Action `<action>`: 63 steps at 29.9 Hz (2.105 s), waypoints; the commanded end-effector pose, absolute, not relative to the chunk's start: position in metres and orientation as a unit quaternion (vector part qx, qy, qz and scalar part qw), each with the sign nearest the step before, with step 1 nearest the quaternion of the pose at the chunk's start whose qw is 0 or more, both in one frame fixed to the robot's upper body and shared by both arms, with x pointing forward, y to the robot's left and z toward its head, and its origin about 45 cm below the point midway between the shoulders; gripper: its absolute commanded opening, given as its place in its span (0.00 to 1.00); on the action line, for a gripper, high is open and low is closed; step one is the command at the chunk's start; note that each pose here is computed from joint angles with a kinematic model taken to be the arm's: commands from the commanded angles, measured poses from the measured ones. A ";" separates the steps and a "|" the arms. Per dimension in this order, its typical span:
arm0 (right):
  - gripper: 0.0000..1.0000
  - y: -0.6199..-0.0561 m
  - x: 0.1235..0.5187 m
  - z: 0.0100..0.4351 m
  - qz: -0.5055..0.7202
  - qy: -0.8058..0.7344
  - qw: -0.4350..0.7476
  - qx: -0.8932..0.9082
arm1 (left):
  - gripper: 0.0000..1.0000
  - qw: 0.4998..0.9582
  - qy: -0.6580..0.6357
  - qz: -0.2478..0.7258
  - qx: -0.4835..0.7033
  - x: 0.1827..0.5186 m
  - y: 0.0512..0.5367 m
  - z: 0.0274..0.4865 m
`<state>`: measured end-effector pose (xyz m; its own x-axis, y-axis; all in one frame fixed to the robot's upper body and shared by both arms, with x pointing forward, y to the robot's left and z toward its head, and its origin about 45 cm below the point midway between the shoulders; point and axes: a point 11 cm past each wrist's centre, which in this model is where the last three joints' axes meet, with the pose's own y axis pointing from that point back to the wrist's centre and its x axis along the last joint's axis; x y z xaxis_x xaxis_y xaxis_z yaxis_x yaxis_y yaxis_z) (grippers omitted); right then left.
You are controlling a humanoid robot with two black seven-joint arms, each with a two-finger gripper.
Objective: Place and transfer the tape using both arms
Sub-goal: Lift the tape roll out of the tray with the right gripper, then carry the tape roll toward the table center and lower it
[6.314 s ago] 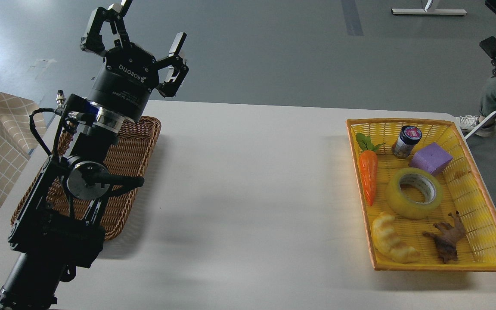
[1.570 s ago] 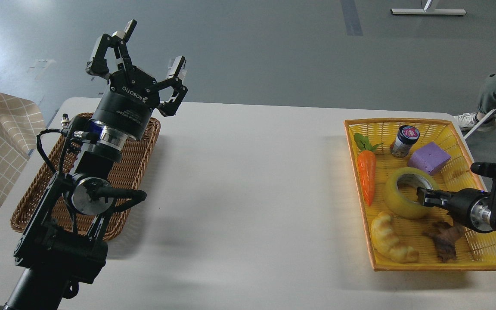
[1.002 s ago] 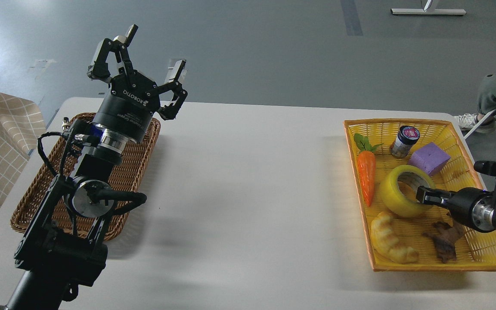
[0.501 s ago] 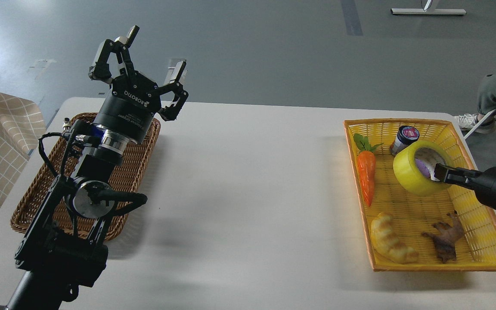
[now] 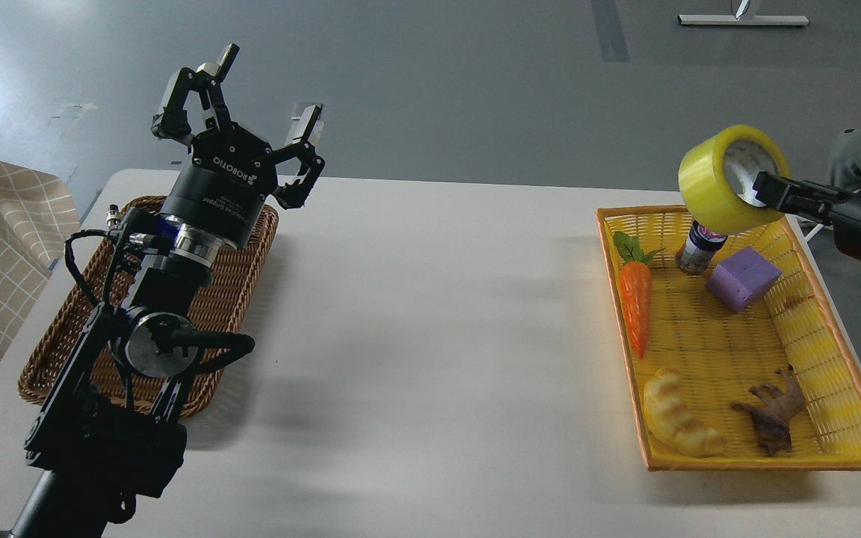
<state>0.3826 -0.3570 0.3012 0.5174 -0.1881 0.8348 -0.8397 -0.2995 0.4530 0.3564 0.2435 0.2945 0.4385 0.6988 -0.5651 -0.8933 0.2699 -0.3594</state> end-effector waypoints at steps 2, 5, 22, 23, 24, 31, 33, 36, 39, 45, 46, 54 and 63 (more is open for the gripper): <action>0.17 -0.323 0.392 0.307 0.365 -0.329 0.453 0.743 | 0.98 0.782 0.148 0.510 -0.327 0.357 0.245 0.295; 0.17 -0.294 0.397 0.301 0.379 -0.297 0.447 0.754 | 0.98 0.781 0.148 0.511 -0.327 0.356 0.245 0.295; 0.17 -0.200 0.406 0.291 0.426 -0.207 0.421 0.773 | 0.98 0.778 0.149 0.516 -0.326 0.355 0.250 0.292; 0.17 -0.198 0.406 0.291 0.427 -0.206 0.420 0.774 | 0.98 0.777 0.148 0.517 -0.327 0.355 0.251 0.293; 0.17 -0.196 0.406 0.291 0.427 -0.204 0.418 0.775 | 0.98 0.777 0.148 0.517 -0.327 0.355 0.251 0.293; 0.17 -0.182 0.400 0.269 0.434 -0.168 0.436 0.770 | 0.98 0.775 0.147 0.521 -0.327 0.355 0.254 0.292; 0.17 -0.174 0.400 0.264 0.435 -0.161 0.436 0.771 | 0.98 0.774 0.147 0.522 -0.327 0.354 0.256 0.291; 0.17 -0.164 0.400 0.263 0.447 -0.153 0.435 0.767 | 0.98 0.772 0.149 0.524 -0.326 0.353 0.257 0.289; 0.17 -0.150 0.398 0.256 0.456 -0.137 0.436 0.764 | 0.98 0.772 0.150 0.525 -0.326 0.352 0.257 0.288; 0.18 -0.127 0.396 0.246 0.461 -0.113 0.434 0.766 | 0.98 0.770 0.149 0.528 -0.327 0.352 0.260 0.288; 0.18 -0.123 0.396 0.243 0.463 -0.109 0.435 0.765 | 0.98 0.769 0.148 0.528 -0.327 0.352 0.261 0.288; 0.18 -0.092 0.391 0.221 0.463 -0.086 0.436 0.767 | 0.98 0.769 0.149 0.529 -0.327 0.352 0.261 0.288; 0.18 -0.067 0.389 0.200 0.461 -0.071 0.444 0.765 | 0.98 0.765 0.152 0.534 -0.327 0.350 0.264 0.284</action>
<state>0.3901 -0.0721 0.2049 0.5629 0.2923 0.7731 -0.5235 -0.5977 0.6072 0.3507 0.2633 0.2850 0.3871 0.7167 -0.5800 -0.9146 0.2189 -0.3399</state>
